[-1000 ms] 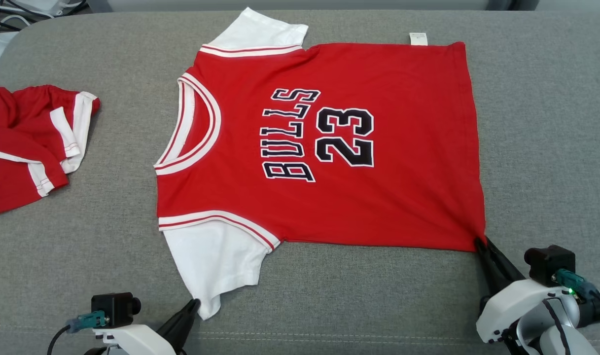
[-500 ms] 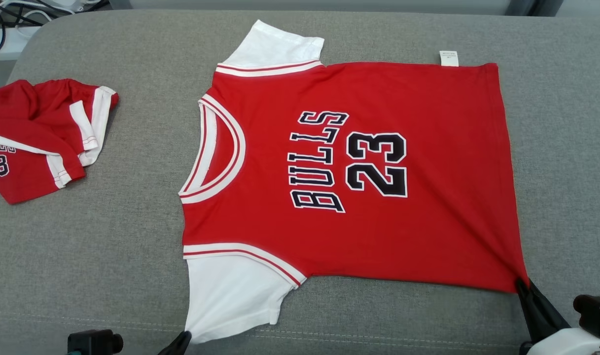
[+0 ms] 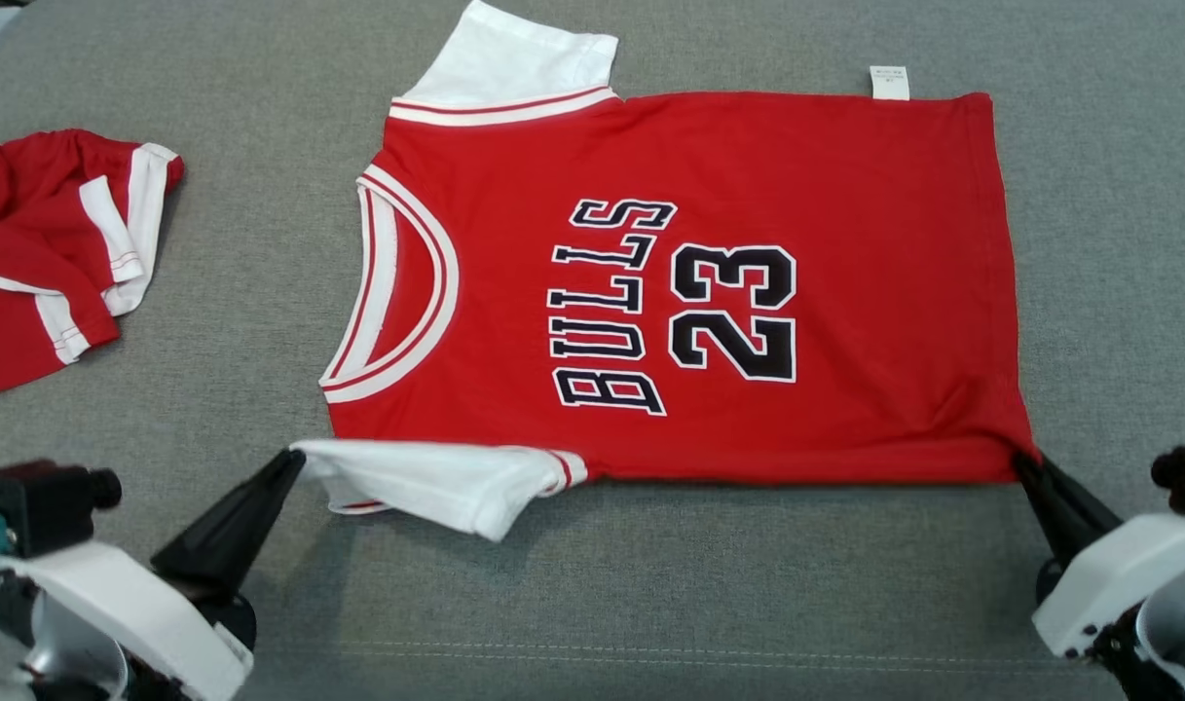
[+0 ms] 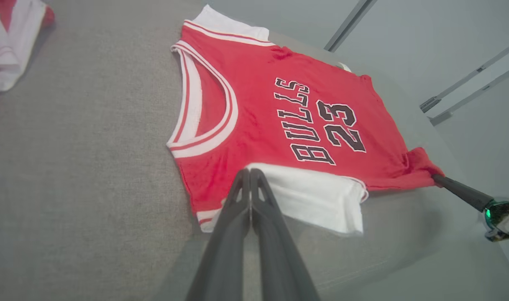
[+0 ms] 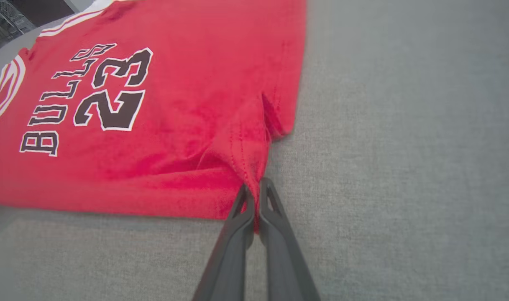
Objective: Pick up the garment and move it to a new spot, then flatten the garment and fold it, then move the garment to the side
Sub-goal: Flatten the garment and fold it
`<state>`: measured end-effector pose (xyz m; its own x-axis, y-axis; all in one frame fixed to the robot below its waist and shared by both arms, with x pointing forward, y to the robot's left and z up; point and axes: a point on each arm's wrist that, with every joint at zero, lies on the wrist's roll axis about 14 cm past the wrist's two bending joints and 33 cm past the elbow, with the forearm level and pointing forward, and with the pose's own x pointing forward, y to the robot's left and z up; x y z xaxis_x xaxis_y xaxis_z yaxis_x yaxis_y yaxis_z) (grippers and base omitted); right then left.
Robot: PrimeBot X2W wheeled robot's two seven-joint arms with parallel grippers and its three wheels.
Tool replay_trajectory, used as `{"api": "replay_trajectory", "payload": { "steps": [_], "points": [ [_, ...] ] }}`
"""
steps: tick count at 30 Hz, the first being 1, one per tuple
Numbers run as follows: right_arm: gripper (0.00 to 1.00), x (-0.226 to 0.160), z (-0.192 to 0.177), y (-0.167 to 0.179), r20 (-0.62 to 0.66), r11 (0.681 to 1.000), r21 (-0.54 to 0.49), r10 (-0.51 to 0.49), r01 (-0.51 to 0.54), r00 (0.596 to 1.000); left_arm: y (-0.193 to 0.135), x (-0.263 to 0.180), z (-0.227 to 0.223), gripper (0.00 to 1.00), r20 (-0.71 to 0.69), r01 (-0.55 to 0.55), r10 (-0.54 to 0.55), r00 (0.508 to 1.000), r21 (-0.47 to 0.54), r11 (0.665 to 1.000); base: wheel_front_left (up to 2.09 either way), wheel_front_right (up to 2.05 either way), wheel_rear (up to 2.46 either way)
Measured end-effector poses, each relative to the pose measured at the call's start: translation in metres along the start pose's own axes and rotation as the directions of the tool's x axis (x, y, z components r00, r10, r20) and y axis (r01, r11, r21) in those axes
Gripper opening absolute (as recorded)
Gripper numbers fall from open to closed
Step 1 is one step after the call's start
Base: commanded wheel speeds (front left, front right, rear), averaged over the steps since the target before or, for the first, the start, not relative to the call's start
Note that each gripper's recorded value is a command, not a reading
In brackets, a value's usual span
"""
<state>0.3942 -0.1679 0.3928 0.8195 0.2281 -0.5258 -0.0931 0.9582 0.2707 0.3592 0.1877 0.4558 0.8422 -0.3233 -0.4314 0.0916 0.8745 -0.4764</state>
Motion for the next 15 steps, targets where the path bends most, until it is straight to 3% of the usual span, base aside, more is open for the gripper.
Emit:
{"api": "replay_trajectory", "payload": {
  "steps": [7, 15],
  "points": [
    [0.0, 0.037, 0.036, 0.004, -0.011, 0.999, -0.008, 0.052, -0.052, 0.999, -0.012, 0.054, 0.047, 0.0, -0.007, 0.113, -0.113, 0.994, 0.048, 0.992, 0.0, 0.0, 0.0],
    [0.0, 0.07, 0.056, 0.011, -0.023, 0.995, 0.009, 0.098, -0.098, 0.995, 0.002, 0.112, 0.058, 0.0, -0.066, 0.106, -0.103, 0.992, 0.033, 0.994, 0.0, 0.0, 0.0]
  ]
}}
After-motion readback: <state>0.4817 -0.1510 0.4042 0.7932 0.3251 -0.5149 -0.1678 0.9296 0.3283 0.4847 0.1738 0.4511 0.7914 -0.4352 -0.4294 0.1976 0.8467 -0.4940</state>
